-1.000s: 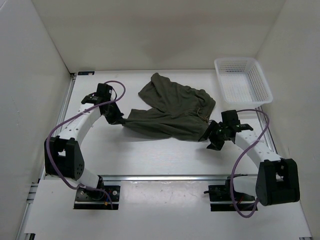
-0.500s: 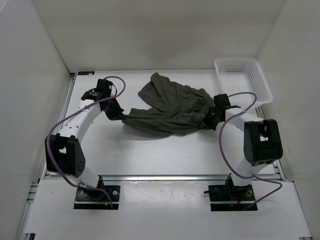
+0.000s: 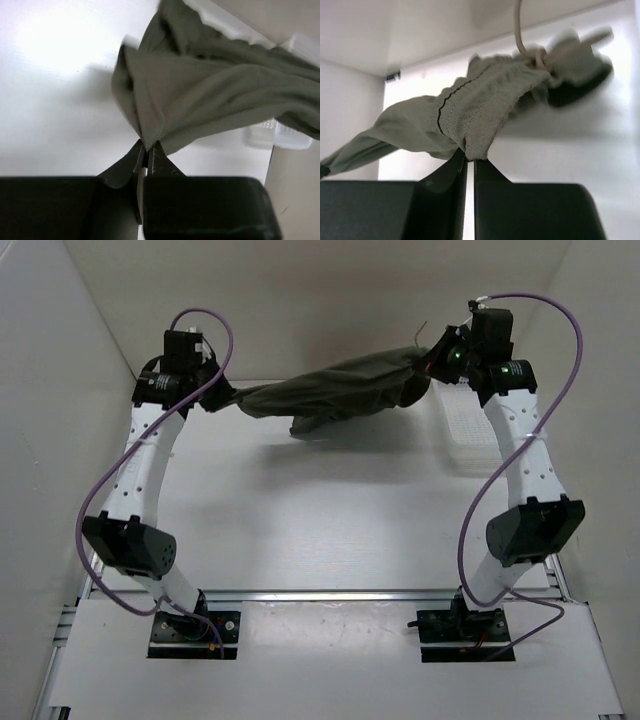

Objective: Fold and stack the shorts
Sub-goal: Flatten the shorts out

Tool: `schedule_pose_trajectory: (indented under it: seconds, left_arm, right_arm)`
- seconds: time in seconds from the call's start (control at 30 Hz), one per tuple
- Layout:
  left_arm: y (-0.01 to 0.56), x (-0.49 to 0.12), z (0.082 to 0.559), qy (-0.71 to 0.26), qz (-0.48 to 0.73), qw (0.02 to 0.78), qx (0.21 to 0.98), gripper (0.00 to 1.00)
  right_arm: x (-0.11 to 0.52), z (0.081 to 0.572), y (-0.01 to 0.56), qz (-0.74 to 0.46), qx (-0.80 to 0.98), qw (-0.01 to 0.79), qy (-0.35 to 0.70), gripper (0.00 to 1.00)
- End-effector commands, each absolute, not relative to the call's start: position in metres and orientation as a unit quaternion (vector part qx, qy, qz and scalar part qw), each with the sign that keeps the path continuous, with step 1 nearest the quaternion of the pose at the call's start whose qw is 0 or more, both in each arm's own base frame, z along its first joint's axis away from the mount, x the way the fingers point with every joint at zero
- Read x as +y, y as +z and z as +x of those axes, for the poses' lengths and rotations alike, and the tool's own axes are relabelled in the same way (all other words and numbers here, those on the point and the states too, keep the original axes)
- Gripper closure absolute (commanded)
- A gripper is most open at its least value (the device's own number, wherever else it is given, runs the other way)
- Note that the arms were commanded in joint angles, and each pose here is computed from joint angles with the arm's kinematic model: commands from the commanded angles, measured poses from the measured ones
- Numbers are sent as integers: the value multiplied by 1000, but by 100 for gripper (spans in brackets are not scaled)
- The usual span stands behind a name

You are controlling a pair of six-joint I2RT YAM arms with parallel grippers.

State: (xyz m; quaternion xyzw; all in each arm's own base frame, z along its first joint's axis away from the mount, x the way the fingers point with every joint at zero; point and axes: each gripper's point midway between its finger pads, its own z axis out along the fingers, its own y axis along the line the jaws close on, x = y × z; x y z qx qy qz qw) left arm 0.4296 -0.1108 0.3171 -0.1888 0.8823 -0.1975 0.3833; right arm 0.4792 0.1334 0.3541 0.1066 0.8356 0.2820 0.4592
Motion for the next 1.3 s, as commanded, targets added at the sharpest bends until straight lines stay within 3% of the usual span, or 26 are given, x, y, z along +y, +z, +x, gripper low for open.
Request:
schedule_pose_trajectory:
  seconds: [0.0, 0.13, 0.3, 0.4, 0.43, 0.47, 0.5, 0.57, 0.63, 0.67, 0.7, 0.8, 0.83, 1.03, 1.2, 1.27]
  left_arm:
    - [296, -103, 393, -185, -188, 353, 898, 90]
    - [258, -98, 363, -173, -192, 322, 911, 90]
    - [210, -97, 332, -162, -204, 279, 924, 90]
    - [191, -108, 330, -168, -193, 259, 931, 90]
    - [187, -108, 331, -165, -194, 253, 933, 90]
    - [182, -112, 331, -164, -189, 246, 936, 90]
    - [182, -115, 334, -165, -185, 245, 937, 90]
    - [178, -116, 337, -162, -186, 239, 939, 90]
    - [175, -120, 336, -162, -181, 234, 941, 90]
    - [174, -118, 337, -158, -183, 236, 941, 90]
    - [171, -119, 338, -156, -183, 231, 943, 90]
    - [167, -119, 341, -154, -184, 226, 944, 90]
    - [164, -122, 340, -152, -180, 221, 946, 90]
    - [161, -126, 341, -153, -176, 219, 947, 90]
    - [157, -125, 343, -147, -182, 217, 948, 90]
    - [157, -123, 343, -143, -183, 219, 948, 90]
  right_arm:
    - [126, 436, 336, 82, 865, 422, 259, 100]
    - [107, 391, 318, 75, 883, 401, 231, 100]
    - [106, 349, 251, 66, 926, 302, 217, 100]
    - [130, 363, 202, 45, 940, 210, 265, 98]
    - [134, 377, 202, 37, 938, 210, 273, 92]
    - [135, 386, 192, 41, 942, 195, 271, 81]
    - [136, 391, 166, 52, 951, 152, 264, 80]
    - [133, 394, 156, 71, 954, 144, 254, 78]
    - [131, 395, 160, 93, 947, 175, 251, 73]
    - [127, 391, 160, 103, 946, 186, 244, 67]
    - [122, 376, 160, 112, 945, 195, 237, 53]
    - [112, 366, 171, 133, 932, 252, 224, 23]
    - [108, 357, 159, 136, 935, 248, 216, 21]
    - [130, 349, 149, 138, 920, 233, 284, 28]
    - [159, 379, 149, 135, 915, 210, 317, 28]
    - [166, 394, 141, 142, 912, 199, 330, 24]
